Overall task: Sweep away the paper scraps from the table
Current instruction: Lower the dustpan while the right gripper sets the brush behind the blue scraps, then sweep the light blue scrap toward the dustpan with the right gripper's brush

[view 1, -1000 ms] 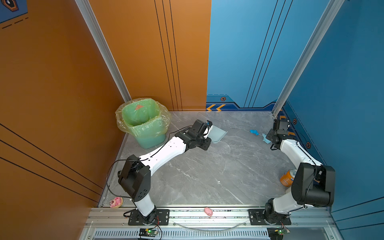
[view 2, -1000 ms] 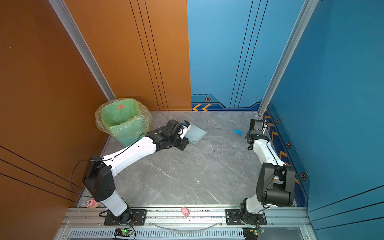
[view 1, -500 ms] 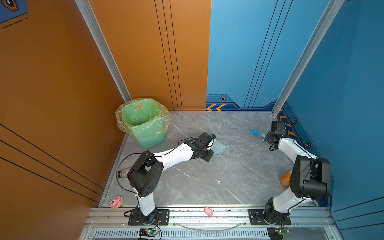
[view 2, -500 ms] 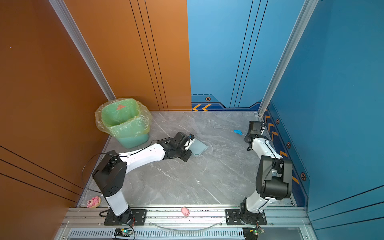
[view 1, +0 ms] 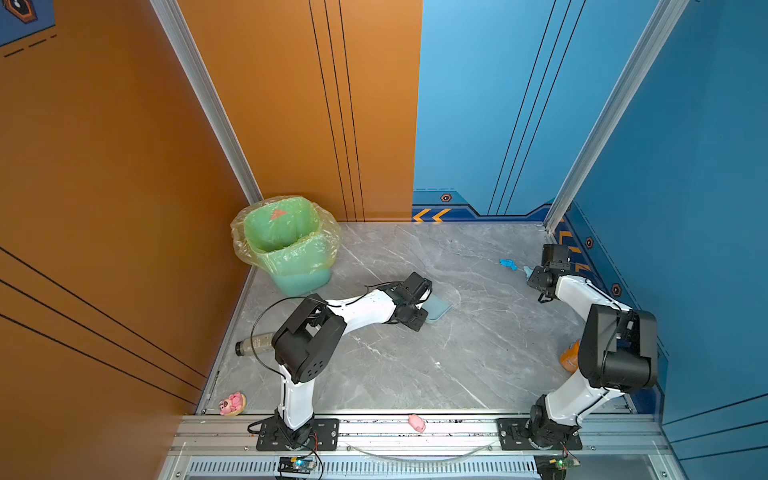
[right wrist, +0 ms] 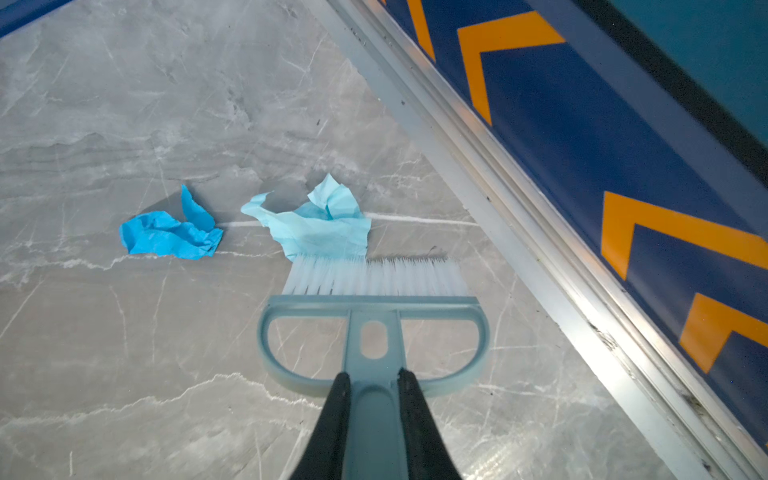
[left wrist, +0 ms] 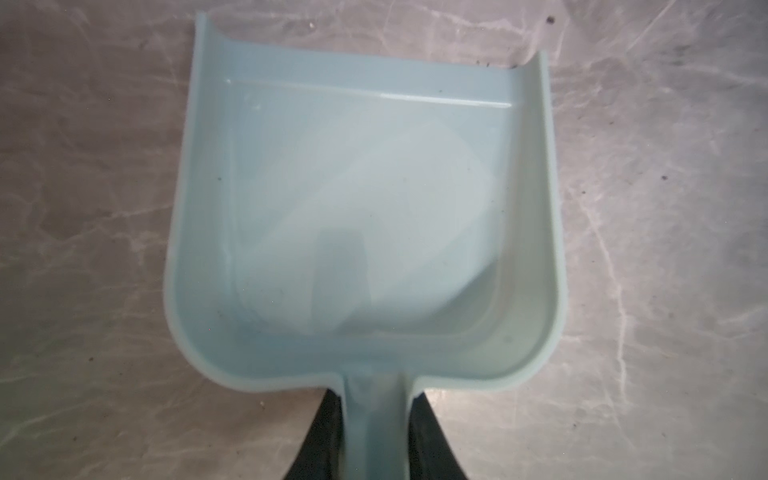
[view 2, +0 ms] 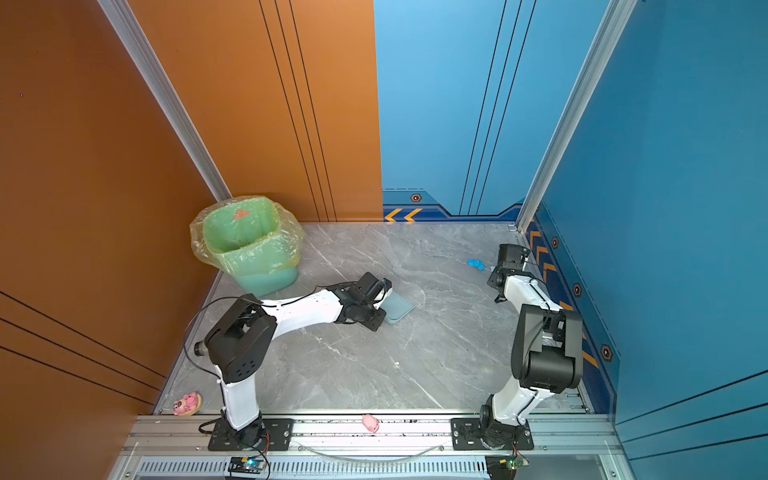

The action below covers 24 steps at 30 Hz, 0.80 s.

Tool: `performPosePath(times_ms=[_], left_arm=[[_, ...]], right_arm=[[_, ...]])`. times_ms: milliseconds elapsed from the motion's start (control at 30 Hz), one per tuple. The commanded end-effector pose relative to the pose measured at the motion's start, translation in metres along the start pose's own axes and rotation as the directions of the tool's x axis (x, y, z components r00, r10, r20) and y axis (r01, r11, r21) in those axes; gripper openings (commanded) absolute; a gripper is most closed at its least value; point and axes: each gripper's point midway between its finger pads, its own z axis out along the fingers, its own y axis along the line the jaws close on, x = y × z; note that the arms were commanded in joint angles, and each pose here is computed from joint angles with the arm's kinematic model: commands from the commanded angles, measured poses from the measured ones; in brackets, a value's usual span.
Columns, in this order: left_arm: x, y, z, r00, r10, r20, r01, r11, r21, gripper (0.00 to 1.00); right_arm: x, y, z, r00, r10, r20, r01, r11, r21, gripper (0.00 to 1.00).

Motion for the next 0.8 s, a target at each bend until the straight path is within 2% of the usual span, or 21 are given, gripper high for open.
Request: performPosePath(times_ms=[0, 200, 433, 633, 767], left_arm=[[0.007, 0.002, 0.003, 0.999, 0.012, -0.045, -0.014, 0.999, -0.034, 0.0], [0.01, 0.003, 0.006, 0.998, 0.014, -0.063, -0.016, 0.999, -0.039, 0.0], [0.011, 0.003, 0.007, 0.997, 0.024, -0.071, -0.027, 0.999, -0.047, 0.0], [0.013, -0.003, 0.01, 0.995, 0.056, -0.079, -0.059, 0.998, -0.034, 0.0], [0.014, -0.009, 0.009, 0.994, 0.072, -0.081, -0.073, 0.997, -0.012, 0.0]], right_arm=[[0.018, 0.007, 0.001, 0.997, -0.05, -0.055, 0.048, 0.998, -0.037, 0.0], [0.043, 0.021, -0.021, 0.989, -0.117, -0.095, 0.108, 0.99, -0.094, 0.0], [0.08, 0.053, -0.074, 0.964, -0.237, -0.118, 0.21, 0.955, -0.208, 0.0], [0.11, 0.1, -0.116, 0.931, -0.347, -0.114, 0.282, 0.882, -0.377, 0.0], [0.106, 0.12, -0.135, 0.916, -0.396, -0.064, 0.33, 0.834, -0.443, 0.0]])
